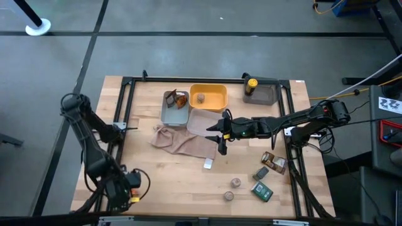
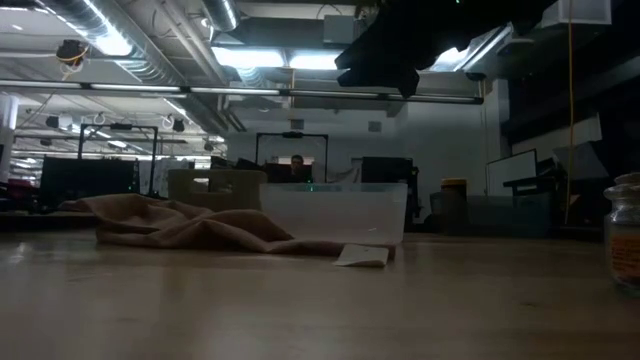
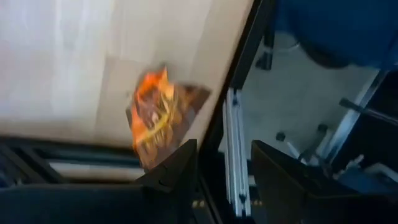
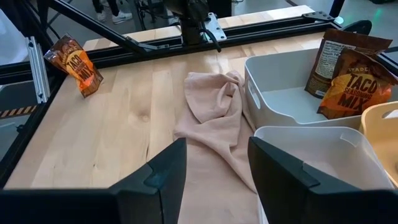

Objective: Sort spices by type
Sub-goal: Put the bottom orange seasoning pack into the gray bin

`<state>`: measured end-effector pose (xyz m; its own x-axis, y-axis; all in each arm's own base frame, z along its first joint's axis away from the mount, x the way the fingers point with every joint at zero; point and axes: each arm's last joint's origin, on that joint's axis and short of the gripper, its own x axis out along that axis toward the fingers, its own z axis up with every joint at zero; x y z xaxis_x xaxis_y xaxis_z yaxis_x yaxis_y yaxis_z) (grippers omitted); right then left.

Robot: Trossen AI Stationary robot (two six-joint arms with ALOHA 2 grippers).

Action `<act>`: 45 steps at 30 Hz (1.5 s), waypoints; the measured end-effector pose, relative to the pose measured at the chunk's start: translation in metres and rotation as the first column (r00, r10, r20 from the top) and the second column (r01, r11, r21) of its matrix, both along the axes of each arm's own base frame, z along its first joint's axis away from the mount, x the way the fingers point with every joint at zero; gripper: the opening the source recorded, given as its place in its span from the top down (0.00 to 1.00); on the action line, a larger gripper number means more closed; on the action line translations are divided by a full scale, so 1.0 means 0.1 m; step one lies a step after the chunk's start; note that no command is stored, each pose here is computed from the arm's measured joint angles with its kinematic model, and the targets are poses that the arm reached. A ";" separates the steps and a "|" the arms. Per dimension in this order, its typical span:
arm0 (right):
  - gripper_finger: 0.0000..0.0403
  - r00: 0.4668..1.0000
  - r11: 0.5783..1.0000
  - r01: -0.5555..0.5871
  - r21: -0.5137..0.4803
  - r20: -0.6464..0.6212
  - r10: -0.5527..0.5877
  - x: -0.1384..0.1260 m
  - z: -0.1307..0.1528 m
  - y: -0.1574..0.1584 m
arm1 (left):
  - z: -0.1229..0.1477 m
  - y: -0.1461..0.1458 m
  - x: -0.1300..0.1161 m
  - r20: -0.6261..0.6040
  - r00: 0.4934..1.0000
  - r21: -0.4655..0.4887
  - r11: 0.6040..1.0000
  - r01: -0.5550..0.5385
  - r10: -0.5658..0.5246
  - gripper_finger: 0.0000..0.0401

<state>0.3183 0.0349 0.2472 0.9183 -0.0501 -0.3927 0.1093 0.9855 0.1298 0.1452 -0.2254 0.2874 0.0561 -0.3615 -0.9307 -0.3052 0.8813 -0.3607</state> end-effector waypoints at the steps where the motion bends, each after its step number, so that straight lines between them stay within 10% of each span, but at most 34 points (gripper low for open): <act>1: 0.57 1.000 1.000 0.000 0.000 0.000 0.000 0.00 0.00 0.00 | -0.01 -0.01 -0.01 -0.009 1.000 0.003 1.000 0.002 -0.002 0.66; 31: 0.57 1.000 1.000 0.000 -0.001 -0.001 0.000 0.00 0.00 0.00 | -0.44 -0.23 -0.01 -0.056 0.993 0.241 0.964 0.111 -0.100 0.66; 45: 0.57 1.000 1.000 -0.001 -0.001 -0.001 0.001 0.00 0.00 0.00 | -0.81 -0.36 0.09 -0.111 0.949 0.348 0.882 0.317 -0.297 0.66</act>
<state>0.3183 0.0349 0.2471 0.9179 -0.0498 -0.3937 0.1088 0.9857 0.1290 0.1538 -0.2617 0.2063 -0.0560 0.0042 -0.9984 -0.0083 1.0000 0.0047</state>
